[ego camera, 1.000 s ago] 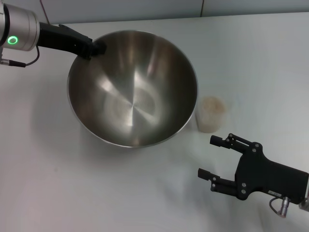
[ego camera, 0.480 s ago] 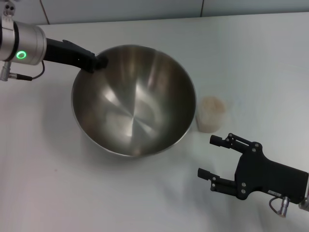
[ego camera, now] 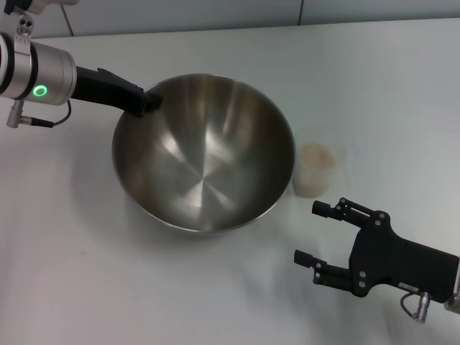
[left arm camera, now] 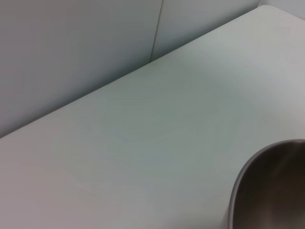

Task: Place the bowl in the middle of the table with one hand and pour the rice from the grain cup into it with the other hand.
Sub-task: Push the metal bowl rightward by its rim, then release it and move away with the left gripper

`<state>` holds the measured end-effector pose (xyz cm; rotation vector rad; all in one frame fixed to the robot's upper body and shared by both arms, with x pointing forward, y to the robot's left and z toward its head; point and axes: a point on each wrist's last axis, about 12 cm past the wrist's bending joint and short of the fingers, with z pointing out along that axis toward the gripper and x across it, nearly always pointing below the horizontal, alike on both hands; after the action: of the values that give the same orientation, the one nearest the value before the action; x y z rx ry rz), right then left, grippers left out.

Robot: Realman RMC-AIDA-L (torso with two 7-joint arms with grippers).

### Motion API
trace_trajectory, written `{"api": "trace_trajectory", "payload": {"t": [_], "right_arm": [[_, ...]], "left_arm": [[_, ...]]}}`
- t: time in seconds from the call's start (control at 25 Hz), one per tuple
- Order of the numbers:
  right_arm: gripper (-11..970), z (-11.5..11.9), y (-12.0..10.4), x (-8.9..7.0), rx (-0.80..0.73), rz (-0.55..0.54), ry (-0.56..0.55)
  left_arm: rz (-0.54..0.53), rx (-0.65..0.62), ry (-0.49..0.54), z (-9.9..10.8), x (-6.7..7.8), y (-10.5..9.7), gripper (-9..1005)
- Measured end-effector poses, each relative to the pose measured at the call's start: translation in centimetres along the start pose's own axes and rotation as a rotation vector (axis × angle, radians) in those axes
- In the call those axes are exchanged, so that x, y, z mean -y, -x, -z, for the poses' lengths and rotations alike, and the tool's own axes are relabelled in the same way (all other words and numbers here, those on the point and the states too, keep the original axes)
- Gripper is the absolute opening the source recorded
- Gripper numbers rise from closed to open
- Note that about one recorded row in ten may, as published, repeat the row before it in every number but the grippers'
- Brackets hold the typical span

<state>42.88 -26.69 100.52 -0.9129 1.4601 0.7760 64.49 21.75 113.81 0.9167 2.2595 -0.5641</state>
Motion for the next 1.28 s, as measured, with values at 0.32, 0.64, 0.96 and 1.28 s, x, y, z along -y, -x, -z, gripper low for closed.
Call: {"api": "trace_trajectory", "payload": {"t": [0.32,0.64,0.96,1.28], "right_arm": [[796,0.02,-0.01,-0.02,0.000,-0.001,0.000],[796,-0.03,-0.02,-0.06,0.001,-0.001,0.000],[794,-0.09,0.02,-0.01,0.002,0.000,0.001],[789,-0.16,0.06,0.05,0.003,0.002,0.002]], "left_arm": [[0.004,0.005,0.012,0.04,-0.18,-0.10,118],[-0.005,0.008,0.020,-0.03,-0.22,-0.09,256],[-0.010,0.012,0.022,-0.01,-0.22,0.00,719],[-0.010,0.015,0.023,0.05,-0.24,0.07,844]]}}
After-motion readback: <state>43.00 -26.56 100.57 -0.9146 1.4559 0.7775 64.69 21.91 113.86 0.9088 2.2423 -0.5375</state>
